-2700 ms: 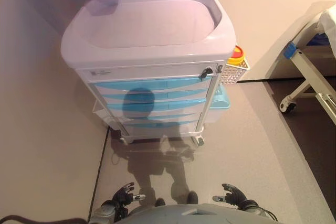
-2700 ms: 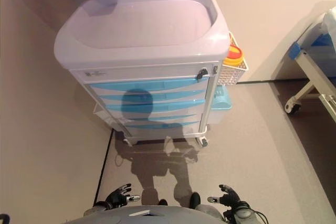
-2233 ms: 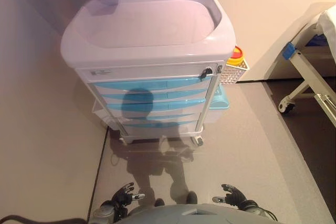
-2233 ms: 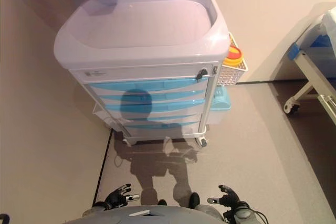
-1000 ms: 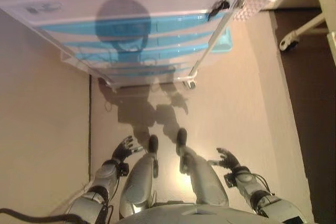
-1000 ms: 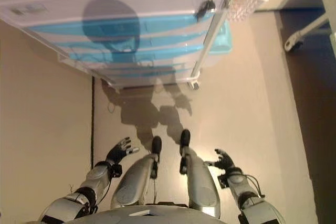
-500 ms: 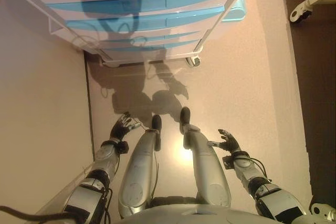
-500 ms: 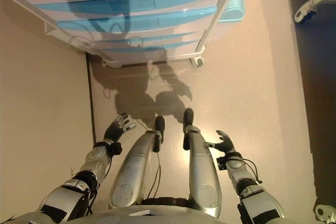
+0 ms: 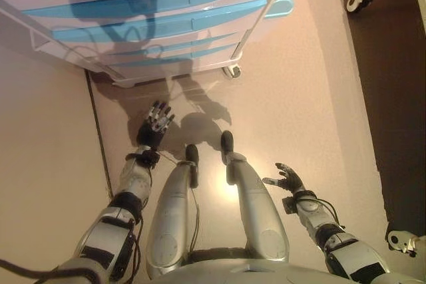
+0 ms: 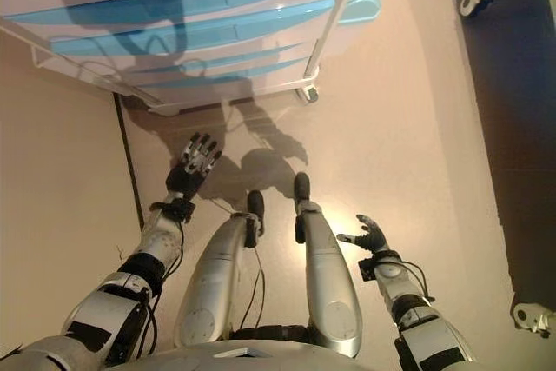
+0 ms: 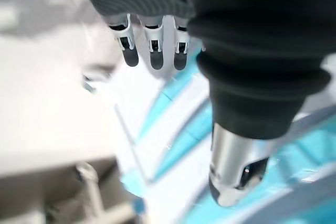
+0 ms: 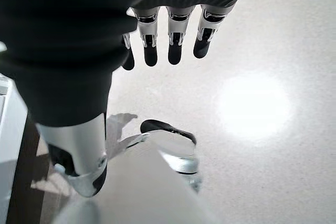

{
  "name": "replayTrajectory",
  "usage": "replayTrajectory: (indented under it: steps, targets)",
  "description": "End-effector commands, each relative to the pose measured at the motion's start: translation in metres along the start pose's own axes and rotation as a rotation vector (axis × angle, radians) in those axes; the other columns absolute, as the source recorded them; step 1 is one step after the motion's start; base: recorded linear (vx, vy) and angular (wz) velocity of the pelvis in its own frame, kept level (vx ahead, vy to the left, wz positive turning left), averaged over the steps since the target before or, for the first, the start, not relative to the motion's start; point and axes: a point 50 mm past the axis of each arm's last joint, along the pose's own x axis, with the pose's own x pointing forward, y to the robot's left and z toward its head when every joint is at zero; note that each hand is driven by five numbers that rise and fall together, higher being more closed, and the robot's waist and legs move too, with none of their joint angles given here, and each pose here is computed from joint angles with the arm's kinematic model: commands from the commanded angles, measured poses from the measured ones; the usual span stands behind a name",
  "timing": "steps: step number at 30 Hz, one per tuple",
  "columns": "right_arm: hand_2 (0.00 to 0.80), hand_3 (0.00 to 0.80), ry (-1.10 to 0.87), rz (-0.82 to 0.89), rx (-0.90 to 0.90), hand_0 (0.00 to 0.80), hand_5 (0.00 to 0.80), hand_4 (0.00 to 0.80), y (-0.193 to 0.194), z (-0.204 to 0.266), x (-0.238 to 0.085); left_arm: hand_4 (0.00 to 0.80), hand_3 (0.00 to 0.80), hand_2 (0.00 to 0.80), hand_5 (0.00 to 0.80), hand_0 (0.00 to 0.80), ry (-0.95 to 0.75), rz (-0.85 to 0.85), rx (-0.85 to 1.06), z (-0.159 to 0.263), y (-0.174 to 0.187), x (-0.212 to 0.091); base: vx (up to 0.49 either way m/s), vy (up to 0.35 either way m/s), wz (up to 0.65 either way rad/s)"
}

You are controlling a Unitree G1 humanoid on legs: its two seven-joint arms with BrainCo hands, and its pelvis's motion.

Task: Open the drawer and pick up the medicine

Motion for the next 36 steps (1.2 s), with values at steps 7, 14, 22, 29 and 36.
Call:
replayTrajectory:
  steps: [7, 14, 22, 29, 36]
  targets:
    - [0.000, 0.000, 0.047, 0.032, -0.051, 0.000, 0.000, 0.000, -0.005, -0.024, -0.013, 0.000, 0.000, 0.000, 0.000, 0.000, -0.207, -0.251, -0.156, 0.037, -0.024, 0.018, 0.035, -0.007, -0.06]
    - [0.000, 0.000, 0.040, 0.050, -0.056, 0.000, 0.000, 0.000, 0.000, -0.024, -0.014, 0.000, 0.000, 0.000, 0.000, 0.000, -0.331, -0.485, -0.205, 0.076, -0.064, 0.047, 0.024, -0.011, -0.06]
    - [0.000, 0.000, 0.023, 0.051, -0.057, 0.000, 0.000, 0.000, 0.003, -0.019, -0.012, 0.000, 0.000, 0.000, 0.000, 0.000, -0.382, -0.690, -0.191, 0.107, -0.113, 0.071, 0.000, 0.000, 0.00]
    - [0.000, 0.000, 0.010, 0.051, -0.061, 0.000, 0.000, 0.000, 0.003, -0.017, -0.011, 0.000, 0.000, 0.000, 0.000, 0.000, -0.387, -0.789, -0.212, 0.115, -0.135, 0.076, 0.000, 0.000, 0.00]
    - [0.000, 0.000, 0.001, 0.061, -0.064, 0.000, 0.000, 0.000, 0.008, -0.013, -0.010, 0.000, 0.000, 0.000, 0.000, 0.000, -0.353, -0.705, -0.149, 0.116, -0.135, 0.082, 0.000, 0.000, 0.00]
